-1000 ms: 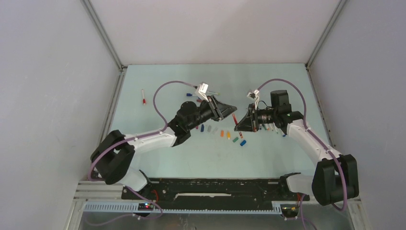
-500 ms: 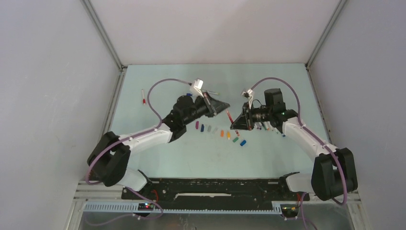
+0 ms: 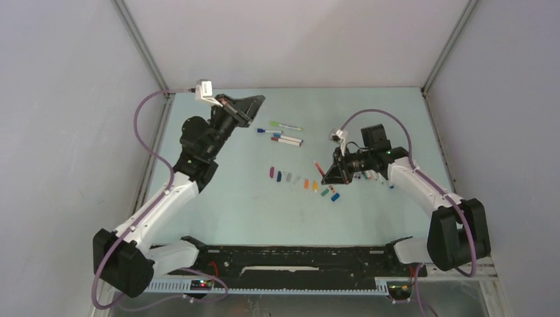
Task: Open the pen caps
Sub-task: Open the pen cap from the pen, then place the pen at the center of the board.
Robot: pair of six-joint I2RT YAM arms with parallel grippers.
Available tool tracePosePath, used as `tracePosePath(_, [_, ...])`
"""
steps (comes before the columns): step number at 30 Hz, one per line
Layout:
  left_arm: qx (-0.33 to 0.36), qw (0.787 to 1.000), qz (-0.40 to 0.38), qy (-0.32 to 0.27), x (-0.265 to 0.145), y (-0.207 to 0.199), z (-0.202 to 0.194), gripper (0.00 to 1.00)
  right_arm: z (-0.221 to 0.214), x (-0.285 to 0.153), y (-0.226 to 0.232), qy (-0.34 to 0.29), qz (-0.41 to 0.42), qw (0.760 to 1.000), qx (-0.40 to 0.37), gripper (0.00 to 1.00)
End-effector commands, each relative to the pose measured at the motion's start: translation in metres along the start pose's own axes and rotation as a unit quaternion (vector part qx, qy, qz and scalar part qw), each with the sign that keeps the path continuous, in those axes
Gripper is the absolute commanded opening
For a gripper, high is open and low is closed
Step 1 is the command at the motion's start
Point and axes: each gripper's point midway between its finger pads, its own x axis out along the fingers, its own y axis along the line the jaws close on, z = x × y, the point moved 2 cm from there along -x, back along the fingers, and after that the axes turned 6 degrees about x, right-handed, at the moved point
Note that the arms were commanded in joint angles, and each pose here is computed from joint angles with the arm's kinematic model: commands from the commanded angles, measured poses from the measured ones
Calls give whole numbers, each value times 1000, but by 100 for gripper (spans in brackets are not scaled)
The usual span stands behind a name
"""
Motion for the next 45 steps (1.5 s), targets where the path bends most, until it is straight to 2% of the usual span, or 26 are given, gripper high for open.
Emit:
tracePosePath(1, [10, 997, -5, 82, -29, 17, -49, 0, 15, -36, -24, 7, -87, 994, -71, 0])
tracePosePath(8, [4, 985, -15, 170, -72, 28, -104, 0, 11, -102, -78, -14, -235, 971, -23, 0])
tracePosePath(16, [6, 961, -24, 276, -98, 12, -188, 0, -11, -170, -134, -39, -380, 921, 77, 0])
tracePosePath(22, [3, 944, -43, 326, -100, -10, -233, 0, -41, -203, -169, -19, -453, 880, 143, 1])
tracePosePath(27, [27, 927, -61, 370, -95, -30, -264, 0, -57, -220, -186, -11, -484, 855, 188, 3])
tracePosePath(30, [36, 916, -71, 393, -94, -40, -281, 0, -66, -224, -193, -5, -490, 848, 203, 5])
tracePosePath(45, [61, 888, -86, 447, -92, -60, -323, 0, -84, -212, -219, 25, -463, 850, 251, 15])
